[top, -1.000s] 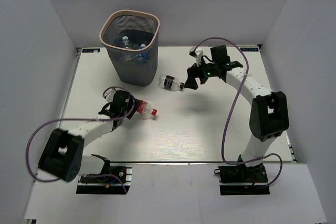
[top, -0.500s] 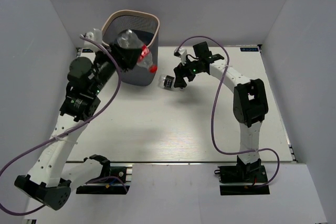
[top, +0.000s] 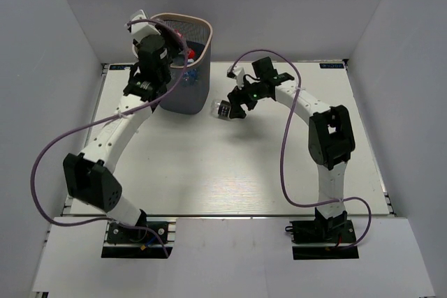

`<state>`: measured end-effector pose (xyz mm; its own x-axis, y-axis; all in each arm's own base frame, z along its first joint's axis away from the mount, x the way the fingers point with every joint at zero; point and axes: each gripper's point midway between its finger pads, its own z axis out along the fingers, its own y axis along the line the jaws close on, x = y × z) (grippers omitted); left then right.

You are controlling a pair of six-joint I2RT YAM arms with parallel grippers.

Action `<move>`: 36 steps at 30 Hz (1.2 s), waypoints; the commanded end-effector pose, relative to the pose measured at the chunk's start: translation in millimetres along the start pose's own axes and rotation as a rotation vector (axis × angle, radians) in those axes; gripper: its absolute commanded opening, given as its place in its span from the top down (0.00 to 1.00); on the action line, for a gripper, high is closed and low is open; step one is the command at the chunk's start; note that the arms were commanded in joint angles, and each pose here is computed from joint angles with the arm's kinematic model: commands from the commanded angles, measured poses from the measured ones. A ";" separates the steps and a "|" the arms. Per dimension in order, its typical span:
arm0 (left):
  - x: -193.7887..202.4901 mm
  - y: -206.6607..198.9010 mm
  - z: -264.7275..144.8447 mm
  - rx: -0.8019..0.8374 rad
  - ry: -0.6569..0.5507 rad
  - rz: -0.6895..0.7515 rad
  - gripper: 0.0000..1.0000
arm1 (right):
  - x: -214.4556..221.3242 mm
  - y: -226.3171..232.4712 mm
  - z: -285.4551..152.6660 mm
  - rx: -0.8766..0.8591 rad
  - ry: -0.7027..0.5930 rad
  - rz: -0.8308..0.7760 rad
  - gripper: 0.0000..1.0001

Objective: Put the plastic bottles in the bin

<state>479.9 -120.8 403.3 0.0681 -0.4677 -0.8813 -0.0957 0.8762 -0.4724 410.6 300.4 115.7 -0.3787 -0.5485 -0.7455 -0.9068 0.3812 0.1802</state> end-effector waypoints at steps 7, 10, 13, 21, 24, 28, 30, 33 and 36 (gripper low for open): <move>-63.1 -9.9 2.4 -0.059 -0.118 -0.011 0.00 | -21.9 -17.7 22.5 0.102 -0.018 -0.117 0.10; -84.2 -29.6 -20.3 0.055 -0.136 0.007 0.00 | -19.1 -33.4 34.3 0.170 -0.005 -0.129 0.10; -82.5 -52.9 -48.3 0.231 -0.083 0.060 0.00 | -9.3 -45.7 49.2 0.212 0.033 -0.128 0.10; 23.4 -5.0 -161.2 0.429 0.344 0.167 0.00 | 19.0 -62.8 76.0 0.265 0.100 -0.148 0.30; 69.7 28.7 -198.9 0.423 0.474 0.140 0.00 | 25.1 -55.2 72.7 0.224 0.109 -0.153 0.70; 122.3 68.0 -227.2 0.375 0.591 0.116 0.00 | 1.9 -16.4 31.3 0.114 0.057 -0.144 1.00; 132.9 75.2 -235.4 0.373 0.612 0.099 0.00 | -13.1 3.2 -3.7 0.081 0.005 -0.173 1.00; 162.4 89.5 -241.3 0.359 0.672 0.096 0.00 | -37.4 59.1 -63.7 -0.007 -0.137 -0.321 1.00; 189.3 101.7 -245.7 0.351 0.728 0.102 0.00 | -85.5 100.9 -121.4 0.030 -0.350 -0.503 1.00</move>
<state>244.0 -141.0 186.9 -0.5913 -0.2265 -0.7740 0.2262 0.8747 -0.4287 358.2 279.6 157.8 -0.1545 -0.5944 -0.7892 -0.9573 0.2877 -0.0292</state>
